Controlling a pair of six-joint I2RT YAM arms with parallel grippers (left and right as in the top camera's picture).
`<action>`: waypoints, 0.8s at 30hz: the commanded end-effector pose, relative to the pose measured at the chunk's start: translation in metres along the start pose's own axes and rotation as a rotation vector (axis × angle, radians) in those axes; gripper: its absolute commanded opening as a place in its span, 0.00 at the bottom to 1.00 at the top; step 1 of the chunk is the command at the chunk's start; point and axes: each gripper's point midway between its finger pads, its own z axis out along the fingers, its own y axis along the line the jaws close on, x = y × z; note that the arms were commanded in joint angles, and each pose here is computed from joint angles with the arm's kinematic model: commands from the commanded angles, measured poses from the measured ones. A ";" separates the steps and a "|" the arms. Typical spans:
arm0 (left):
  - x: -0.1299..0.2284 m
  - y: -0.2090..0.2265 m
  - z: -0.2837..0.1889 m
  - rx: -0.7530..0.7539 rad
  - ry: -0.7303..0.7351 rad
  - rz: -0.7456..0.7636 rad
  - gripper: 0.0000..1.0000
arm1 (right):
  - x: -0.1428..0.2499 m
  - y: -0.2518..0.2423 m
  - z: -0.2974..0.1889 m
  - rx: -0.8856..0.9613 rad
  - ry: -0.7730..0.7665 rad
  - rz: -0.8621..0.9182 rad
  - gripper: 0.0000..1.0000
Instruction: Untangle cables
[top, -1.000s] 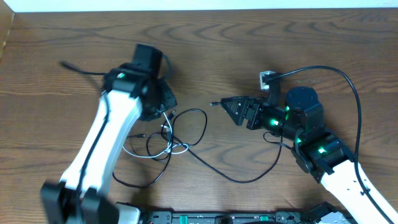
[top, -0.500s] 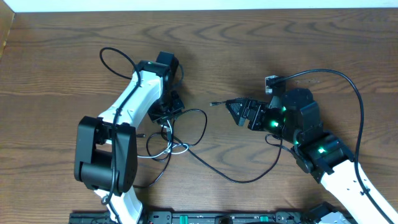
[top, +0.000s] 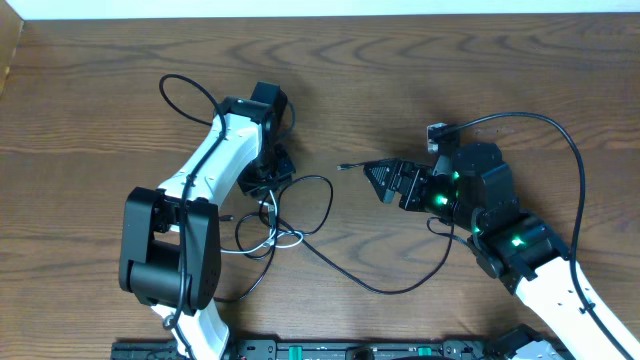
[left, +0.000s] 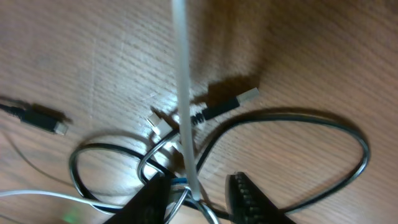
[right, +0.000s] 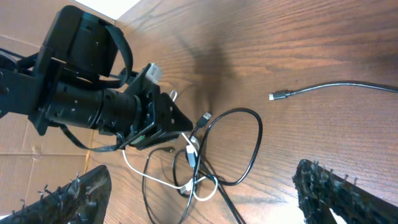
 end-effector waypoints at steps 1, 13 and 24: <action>-0.005 0.009 0.001 -0.050 -0.033 0.008 0.41 | -0.002 -0.002 -0.001 0.012 -0.006 -0.005 0.91; -0.006 0.006 0.001 -0.040 -0.038 0.011 0.19 | -0.002 -0.002 -0.001 0.013 -0.005 -0.005 0.92; -0.005 -0.001 -0.035 0.027 -0.076 0.013 0.07 | -0.002 -0.002 -0.001 0.013 -0.005 -0.005 0.94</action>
